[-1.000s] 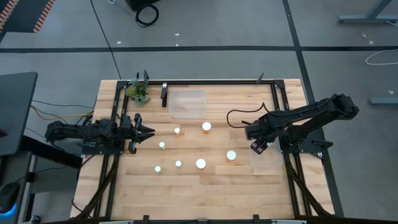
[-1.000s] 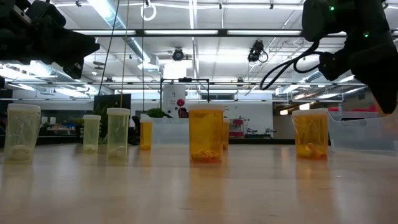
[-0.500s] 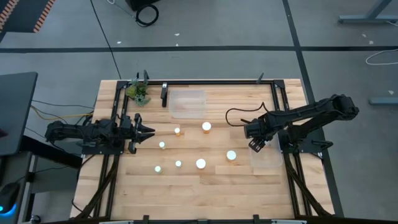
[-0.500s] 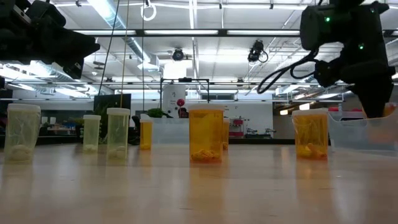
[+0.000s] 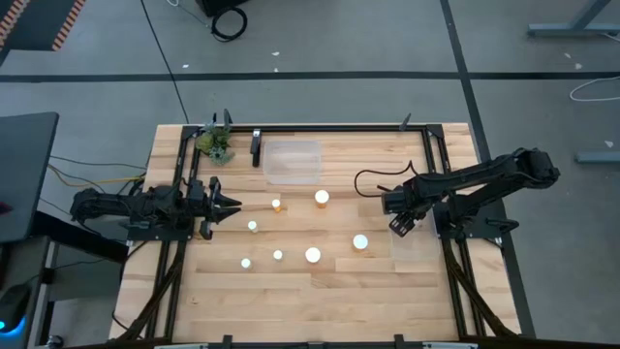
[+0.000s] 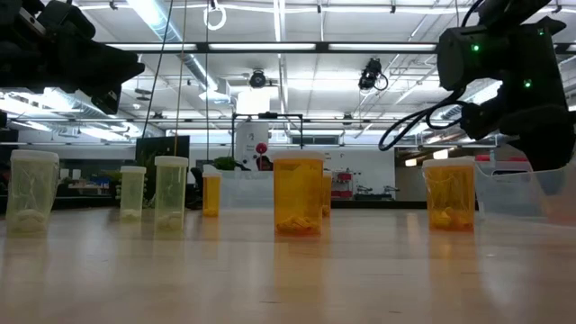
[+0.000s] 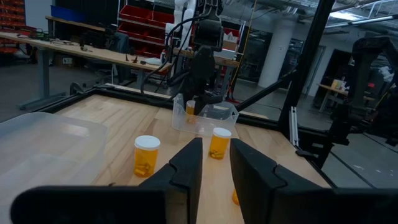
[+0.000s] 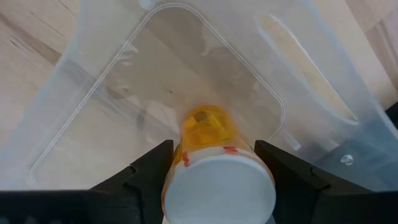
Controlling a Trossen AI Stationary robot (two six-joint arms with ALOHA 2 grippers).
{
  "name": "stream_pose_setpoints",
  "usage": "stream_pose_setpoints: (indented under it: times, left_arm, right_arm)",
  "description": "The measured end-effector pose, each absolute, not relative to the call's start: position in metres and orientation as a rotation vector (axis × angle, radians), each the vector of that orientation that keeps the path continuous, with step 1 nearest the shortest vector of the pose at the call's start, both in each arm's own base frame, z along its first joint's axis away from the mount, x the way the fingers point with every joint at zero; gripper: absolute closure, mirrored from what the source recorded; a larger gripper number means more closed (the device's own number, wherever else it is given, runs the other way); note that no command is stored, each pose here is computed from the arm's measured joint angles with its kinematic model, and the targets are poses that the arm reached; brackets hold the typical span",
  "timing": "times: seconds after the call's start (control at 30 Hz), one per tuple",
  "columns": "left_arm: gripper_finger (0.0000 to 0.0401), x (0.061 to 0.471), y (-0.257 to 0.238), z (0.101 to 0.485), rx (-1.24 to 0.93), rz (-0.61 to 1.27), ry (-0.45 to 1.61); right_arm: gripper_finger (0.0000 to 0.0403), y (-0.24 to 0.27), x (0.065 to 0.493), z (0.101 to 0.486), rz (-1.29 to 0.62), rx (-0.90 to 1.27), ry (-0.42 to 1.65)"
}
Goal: Pick and place medicine bottles into bin by pill shape (circle, oval)
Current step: Put the large orange pill bottle into the bottom transparent bin
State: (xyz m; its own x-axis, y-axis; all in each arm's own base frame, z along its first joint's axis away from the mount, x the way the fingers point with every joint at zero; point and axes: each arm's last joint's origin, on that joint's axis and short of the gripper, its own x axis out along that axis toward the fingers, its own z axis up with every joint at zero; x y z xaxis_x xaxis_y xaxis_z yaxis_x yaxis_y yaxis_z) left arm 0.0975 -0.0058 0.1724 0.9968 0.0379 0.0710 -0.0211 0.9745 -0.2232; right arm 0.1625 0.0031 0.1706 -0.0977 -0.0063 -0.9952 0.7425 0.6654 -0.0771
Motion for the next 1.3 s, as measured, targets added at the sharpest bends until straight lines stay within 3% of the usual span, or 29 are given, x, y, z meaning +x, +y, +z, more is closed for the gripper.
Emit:
stream_pose_setpoints:
  times: [0.53,1.3]
  left_arm:
    - [0.031,0.097,-0.006,0.172,-0.225,0.03,-0.075]
    - [0.0318,0.097,-0.006,0.172,-0.225,0.03,-0.074]
  right_arm:
    - [0.0133,0.003,0.166,0.176,-0.705,0.632,1.547]
    - [0.013,0.002,0.177,0.218,-0.725,0.595,1.515]
